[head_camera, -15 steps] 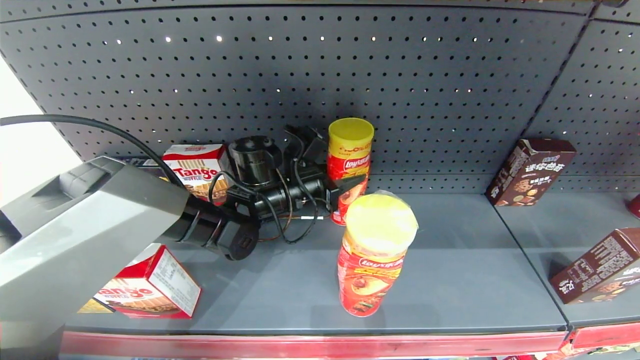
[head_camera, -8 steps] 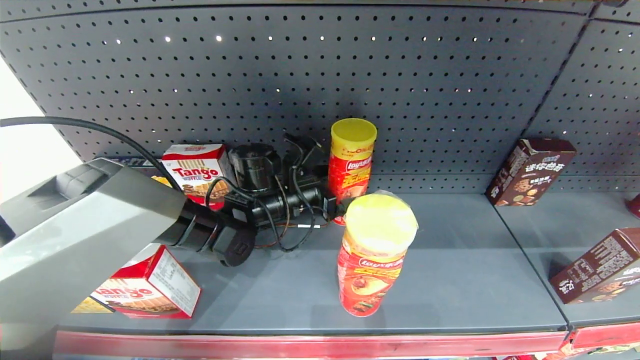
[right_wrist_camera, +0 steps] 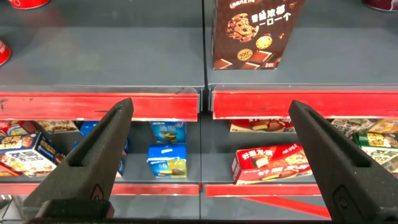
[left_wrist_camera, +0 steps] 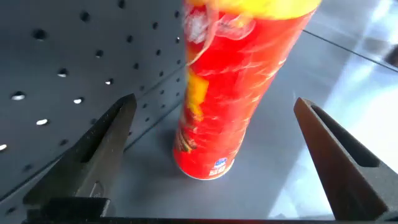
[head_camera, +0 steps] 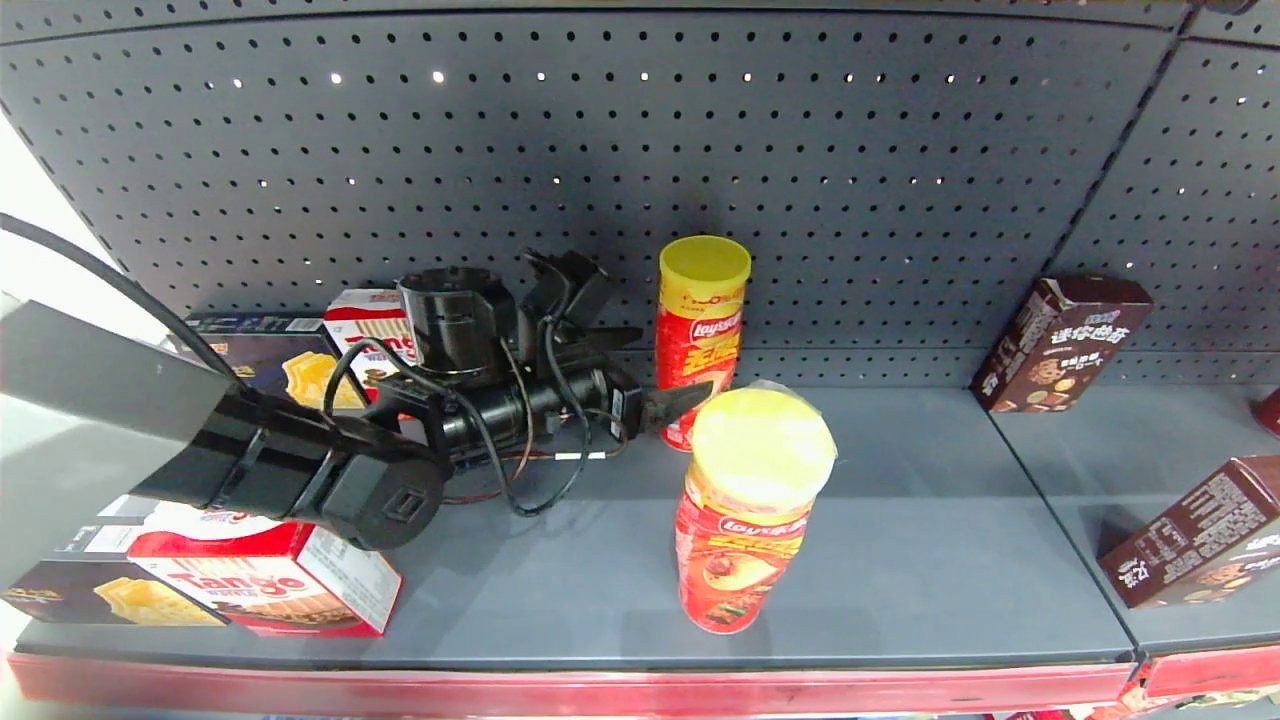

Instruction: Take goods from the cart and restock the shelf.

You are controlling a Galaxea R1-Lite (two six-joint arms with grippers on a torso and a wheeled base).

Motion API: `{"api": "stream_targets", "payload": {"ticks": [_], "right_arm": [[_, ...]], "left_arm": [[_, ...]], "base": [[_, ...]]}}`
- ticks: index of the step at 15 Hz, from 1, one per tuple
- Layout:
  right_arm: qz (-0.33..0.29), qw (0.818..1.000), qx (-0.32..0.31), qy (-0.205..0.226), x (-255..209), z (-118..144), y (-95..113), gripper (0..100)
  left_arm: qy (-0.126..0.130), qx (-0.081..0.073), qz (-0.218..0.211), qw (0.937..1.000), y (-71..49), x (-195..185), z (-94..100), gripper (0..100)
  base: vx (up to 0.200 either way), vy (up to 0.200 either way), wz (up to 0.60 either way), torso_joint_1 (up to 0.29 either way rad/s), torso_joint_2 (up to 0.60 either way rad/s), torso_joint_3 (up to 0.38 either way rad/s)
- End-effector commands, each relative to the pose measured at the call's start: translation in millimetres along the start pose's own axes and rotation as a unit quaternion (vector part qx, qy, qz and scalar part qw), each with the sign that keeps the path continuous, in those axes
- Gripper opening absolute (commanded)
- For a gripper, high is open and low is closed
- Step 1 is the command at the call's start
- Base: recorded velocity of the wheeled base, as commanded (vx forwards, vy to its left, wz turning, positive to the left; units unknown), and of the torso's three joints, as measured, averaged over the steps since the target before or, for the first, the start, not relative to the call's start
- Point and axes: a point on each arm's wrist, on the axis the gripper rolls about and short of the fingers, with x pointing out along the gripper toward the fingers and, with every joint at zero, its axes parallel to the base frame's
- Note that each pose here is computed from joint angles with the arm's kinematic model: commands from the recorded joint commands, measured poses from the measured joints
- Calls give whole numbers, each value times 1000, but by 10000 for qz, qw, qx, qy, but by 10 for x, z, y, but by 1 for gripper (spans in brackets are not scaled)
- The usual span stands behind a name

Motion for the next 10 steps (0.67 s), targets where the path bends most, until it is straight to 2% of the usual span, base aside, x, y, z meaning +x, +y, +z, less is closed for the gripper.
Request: {"api": "stream_targets", "payload": {"ticks": [1, 2, 3, 4, 5, 10], "right_arm": [[3, 10000, 6, 6, 1, 0, 0, 100], [3, 10000, -2, 6, 1, 0, 0, 100], [-4, 10000, 6, 6, 1, 0, 0, 100], [3, 10000, 6, 6, 1, 0, 0, 100], [3, 10000, -2, 6, 1, 0, 0, 100], [-4, 10000, -2, 6, 1, 0, 0, 100]], "left_arm": [[-11, 19, 67, 10000, -48, -52, 70, 100], [29, 120, 171, 9998, -24, -61, 52, 100], [39, 140, 193, 9997, -18, -63, 50, 100], [167, 279, 439, 9985, 2, -67, 21, 100], [314, 310, 580, 9973, 12, -70, -4, 100], [361, 341, 997, 9938, 67, -78, 5, 100]], "base": [[0, 0, 0, 0, 0, 0], [0, 0, 0, 0, 0, 0], [0, 0, 0, 0, 0, 0], [0, 0, 0, 0, 0, 0], [0, 0, 0, 0, 0, 0], [0, 0, 0, 0, 0, 0]]}}
